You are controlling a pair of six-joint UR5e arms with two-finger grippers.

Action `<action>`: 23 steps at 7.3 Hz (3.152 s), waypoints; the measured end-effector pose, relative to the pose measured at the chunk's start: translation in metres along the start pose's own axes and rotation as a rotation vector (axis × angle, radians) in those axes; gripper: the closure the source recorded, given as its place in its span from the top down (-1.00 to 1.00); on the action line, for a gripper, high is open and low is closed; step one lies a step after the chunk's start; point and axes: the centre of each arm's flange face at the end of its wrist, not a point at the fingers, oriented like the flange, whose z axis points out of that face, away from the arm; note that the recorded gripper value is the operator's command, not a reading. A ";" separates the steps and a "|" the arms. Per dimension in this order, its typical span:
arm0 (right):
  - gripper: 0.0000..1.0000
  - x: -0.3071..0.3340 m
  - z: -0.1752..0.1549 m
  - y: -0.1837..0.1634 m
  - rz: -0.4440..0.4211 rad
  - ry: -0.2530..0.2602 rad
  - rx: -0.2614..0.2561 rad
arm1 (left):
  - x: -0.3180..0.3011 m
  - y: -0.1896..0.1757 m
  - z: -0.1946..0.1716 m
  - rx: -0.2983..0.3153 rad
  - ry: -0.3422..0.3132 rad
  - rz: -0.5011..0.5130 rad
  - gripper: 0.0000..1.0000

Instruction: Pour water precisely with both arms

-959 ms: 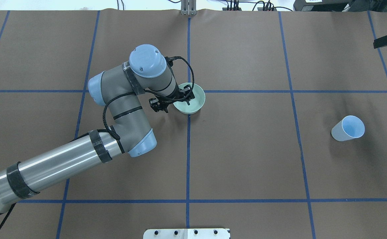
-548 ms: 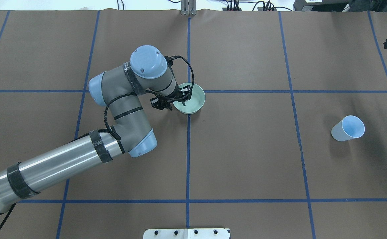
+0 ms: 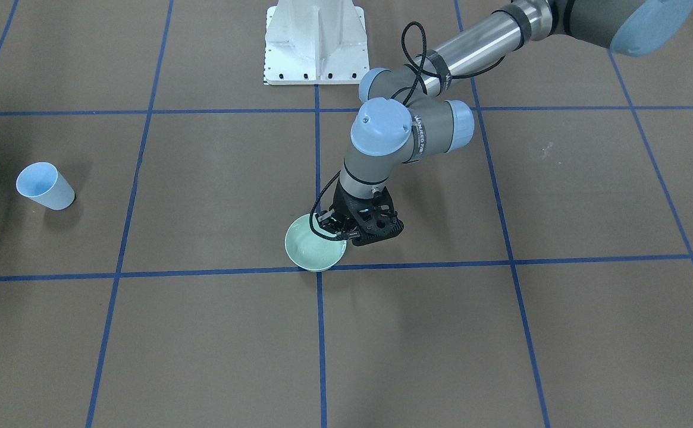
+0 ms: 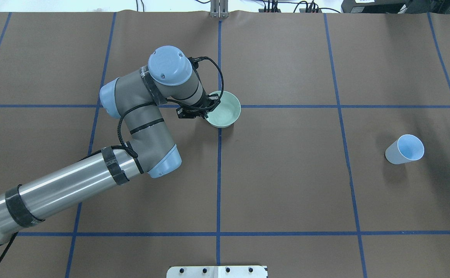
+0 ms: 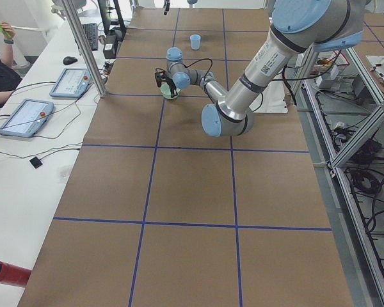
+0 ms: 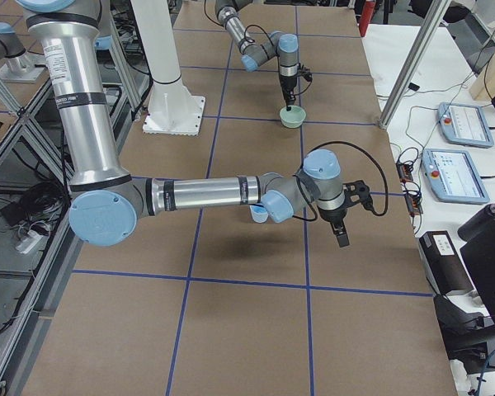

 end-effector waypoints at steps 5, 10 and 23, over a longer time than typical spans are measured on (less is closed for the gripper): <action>0.98 0.037 0.015 0.056 0.027 -0.124 -0.111 | -0.178 -0.026 -0.148 -0.071 -0.031 0.120 -1.00; 0.98 0.051 0.019 0.086 0.066 -0.120 -0.141 | -0.428 -0.036 -0.166 -0.112 -0.164 0.269 -1.00; 0.98 0.047 0.015 0.082 0.065 -0.115 -0.136 | -0.676 -0.107 -0.166 -0.057 -0.106 0.408 1.00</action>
